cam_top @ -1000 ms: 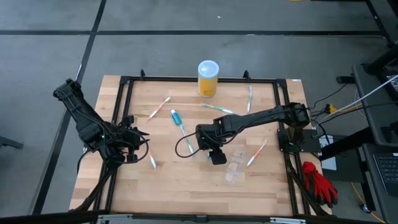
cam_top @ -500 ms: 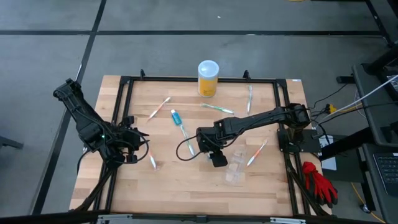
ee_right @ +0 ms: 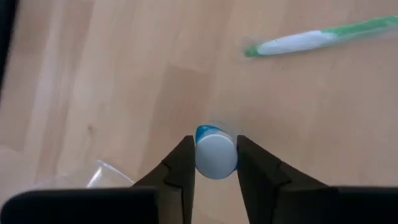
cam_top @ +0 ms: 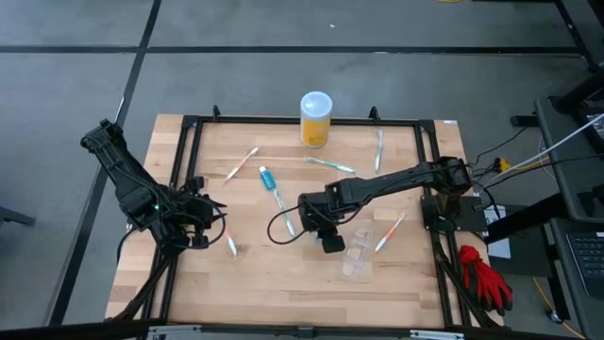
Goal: Pick & Place toothbrushing station
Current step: Put the bottom blue mouthwash bottle into the transparent organizer
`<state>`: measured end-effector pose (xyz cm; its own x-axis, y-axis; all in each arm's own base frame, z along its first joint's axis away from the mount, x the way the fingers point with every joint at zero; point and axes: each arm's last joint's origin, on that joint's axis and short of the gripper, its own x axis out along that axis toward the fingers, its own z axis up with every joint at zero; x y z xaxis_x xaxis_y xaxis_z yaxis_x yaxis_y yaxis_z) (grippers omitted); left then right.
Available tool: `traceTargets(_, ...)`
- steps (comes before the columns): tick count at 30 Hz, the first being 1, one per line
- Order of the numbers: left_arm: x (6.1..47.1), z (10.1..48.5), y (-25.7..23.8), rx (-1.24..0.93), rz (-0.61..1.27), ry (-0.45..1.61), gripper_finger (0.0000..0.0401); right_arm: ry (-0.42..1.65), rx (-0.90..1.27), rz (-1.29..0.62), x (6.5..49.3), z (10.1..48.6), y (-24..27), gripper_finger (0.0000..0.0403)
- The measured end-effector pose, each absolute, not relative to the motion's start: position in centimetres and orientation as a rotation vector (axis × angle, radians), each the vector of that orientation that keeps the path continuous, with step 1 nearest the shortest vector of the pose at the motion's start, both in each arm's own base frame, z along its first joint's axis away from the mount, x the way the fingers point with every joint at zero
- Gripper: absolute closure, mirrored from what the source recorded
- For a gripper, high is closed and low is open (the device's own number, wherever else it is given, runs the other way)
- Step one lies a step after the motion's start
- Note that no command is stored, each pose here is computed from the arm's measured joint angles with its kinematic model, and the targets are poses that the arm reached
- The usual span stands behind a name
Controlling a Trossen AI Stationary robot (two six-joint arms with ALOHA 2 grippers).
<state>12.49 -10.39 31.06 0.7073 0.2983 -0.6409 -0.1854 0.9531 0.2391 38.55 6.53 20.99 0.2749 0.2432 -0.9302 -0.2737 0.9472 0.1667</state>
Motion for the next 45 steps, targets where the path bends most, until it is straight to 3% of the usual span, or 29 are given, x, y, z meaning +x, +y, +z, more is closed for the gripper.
traceTargets(3, 12.6, 31.1, -10.5, 0.144, 0.268, 0.728, 0.0311, 1.259, -0.039, 0.300, 38.2, 22.3, 6.3, 0.0303)
traceTargets(8, 12.6, 31.2, -10.4, 0.098, 0.308, 0.696, 0.0311, 1.190, -0.015, 0.247, 37.1, 28.4, 6.1, 0.0310)
traceTargets(14, 12.7, 31.4, -10.3, 0.026, 0.373, 0.630, 0.0311, 1.229, 0.037, 0.225, 31.8, 33.0, 7.8, 0.0303)
traceTargets(25, 13.4, 31.6, -10.0, -0.023, 0.416, 0.583, 0.0311, 1.200, -0.042, 0.168, 26.0, 31.8, 13.0, 0.0304)
traceTargets(45, 16.0, 32.5, -9.0, -0.084, 0.394, 0.549, 0.0311, 1.236, -0.128, 0.172, 24.1, 25.3, 15.5, 0.0298)
